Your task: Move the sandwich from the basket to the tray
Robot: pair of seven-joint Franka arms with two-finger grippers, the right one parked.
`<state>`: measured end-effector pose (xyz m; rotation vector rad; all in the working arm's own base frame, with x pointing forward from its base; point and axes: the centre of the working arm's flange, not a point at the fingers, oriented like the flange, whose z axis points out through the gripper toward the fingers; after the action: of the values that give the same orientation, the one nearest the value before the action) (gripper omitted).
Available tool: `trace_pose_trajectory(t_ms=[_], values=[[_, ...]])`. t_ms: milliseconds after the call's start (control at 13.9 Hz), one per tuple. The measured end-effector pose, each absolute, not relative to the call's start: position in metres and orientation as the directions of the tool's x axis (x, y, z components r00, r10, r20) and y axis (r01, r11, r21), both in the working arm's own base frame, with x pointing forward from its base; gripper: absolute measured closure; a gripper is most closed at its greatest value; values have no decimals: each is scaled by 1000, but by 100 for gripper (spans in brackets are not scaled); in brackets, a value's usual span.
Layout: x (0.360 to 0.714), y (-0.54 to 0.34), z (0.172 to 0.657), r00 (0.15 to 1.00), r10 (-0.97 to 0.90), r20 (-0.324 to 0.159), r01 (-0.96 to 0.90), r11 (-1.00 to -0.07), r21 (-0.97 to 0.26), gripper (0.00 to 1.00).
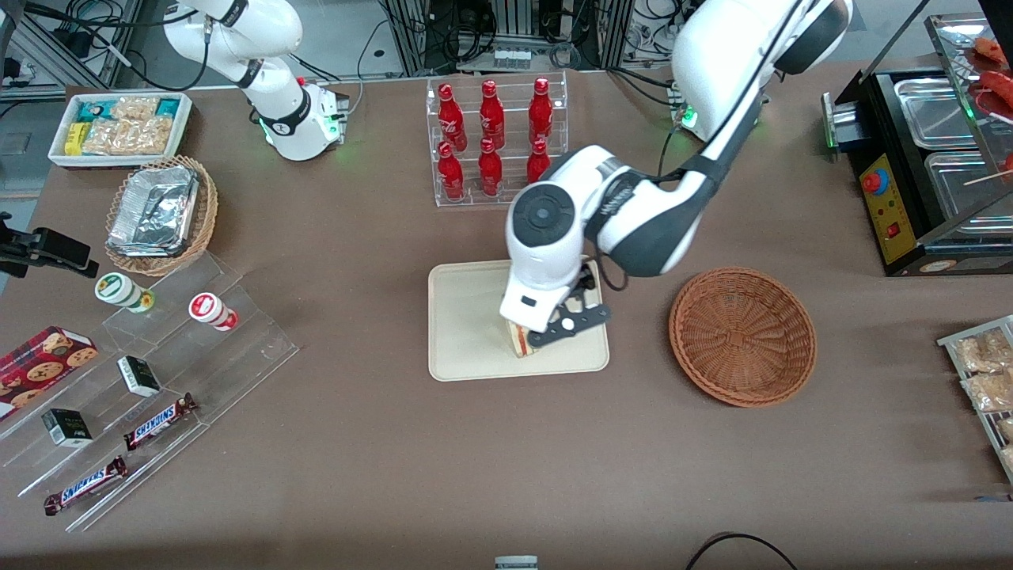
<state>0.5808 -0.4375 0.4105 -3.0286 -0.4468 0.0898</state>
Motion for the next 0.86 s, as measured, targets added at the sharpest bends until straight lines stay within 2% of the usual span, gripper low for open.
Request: trace_pose_trajectory(t_ms=[144, 288, 505, 721, 865], values=[[604, -379, 428, 974, 218, -61, 212, -973, -93, 0], [612, -320, 447, 987, 132, -90, 125, -989, -84, 0], [605, -244, 464, 991, 34, -131, 24, -997, -75, 0], [593, -201, 478, 991, -8, -137, -20, -996, -83, 0], [582, -179, 497, 984, -56, -172, -66, -996, -53, 0]])
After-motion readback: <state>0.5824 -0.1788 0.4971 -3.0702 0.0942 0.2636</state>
